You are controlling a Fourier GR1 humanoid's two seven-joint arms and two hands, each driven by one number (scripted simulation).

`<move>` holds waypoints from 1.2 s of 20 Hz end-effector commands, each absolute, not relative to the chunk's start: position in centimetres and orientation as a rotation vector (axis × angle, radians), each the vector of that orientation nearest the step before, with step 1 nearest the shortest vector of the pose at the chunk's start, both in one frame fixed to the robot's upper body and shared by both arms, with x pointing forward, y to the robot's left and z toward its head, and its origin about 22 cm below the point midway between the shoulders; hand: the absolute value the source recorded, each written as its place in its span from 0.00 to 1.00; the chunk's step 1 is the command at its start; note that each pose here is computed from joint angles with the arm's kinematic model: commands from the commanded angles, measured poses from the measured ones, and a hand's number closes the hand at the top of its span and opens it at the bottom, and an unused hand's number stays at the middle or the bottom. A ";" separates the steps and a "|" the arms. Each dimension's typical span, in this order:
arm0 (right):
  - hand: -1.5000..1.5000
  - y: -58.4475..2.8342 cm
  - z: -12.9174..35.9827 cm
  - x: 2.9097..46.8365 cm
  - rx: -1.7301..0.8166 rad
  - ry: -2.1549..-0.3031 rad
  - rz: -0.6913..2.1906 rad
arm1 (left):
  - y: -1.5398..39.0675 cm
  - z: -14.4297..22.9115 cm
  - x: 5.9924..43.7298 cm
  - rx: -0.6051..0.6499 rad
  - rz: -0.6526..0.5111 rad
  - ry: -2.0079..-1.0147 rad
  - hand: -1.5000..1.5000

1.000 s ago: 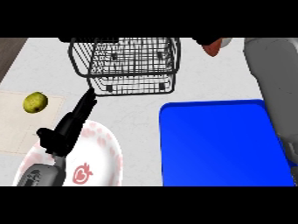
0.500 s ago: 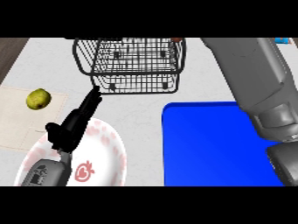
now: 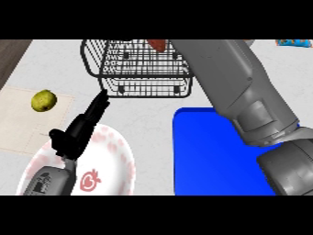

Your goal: Pick the sweet potato from the tray and place it in the tiered basket

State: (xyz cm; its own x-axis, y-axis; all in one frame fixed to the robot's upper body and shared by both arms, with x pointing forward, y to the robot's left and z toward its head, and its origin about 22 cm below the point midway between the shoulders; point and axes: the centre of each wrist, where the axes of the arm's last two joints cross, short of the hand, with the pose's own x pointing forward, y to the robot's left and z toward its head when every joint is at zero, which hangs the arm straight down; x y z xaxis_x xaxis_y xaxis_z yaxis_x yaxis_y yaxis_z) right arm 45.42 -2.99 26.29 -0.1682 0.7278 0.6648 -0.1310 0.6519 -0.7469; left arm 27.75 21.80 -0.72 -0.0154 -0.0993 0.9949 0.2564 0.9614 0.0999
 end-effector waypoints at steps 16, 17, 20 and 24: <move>0.00 -1.7 23.5 45.9 -0.094 -1.259 0.572 | 21.5 -1.6 27.9 -0.130 -0.317 -1.574 0.50; 0.00 -1.9 23.1 45.9 -0.083 -1.250 0.547 | 21.9 -1.4 28.7 -0.117 -0.294 -1.557 0.50; 0.00 -1.8 23.9 45.9 -0.028 -1.269 0.471 | 21.2 -0.9 28.3 -0.136 -0.285 -1.571 0.50; 0.00 -2.2 23.7 46.0 -0.140 -1.388 0.354 | 20.7 -0.9 28.5 -0.128 -0.275 -1.549 0.50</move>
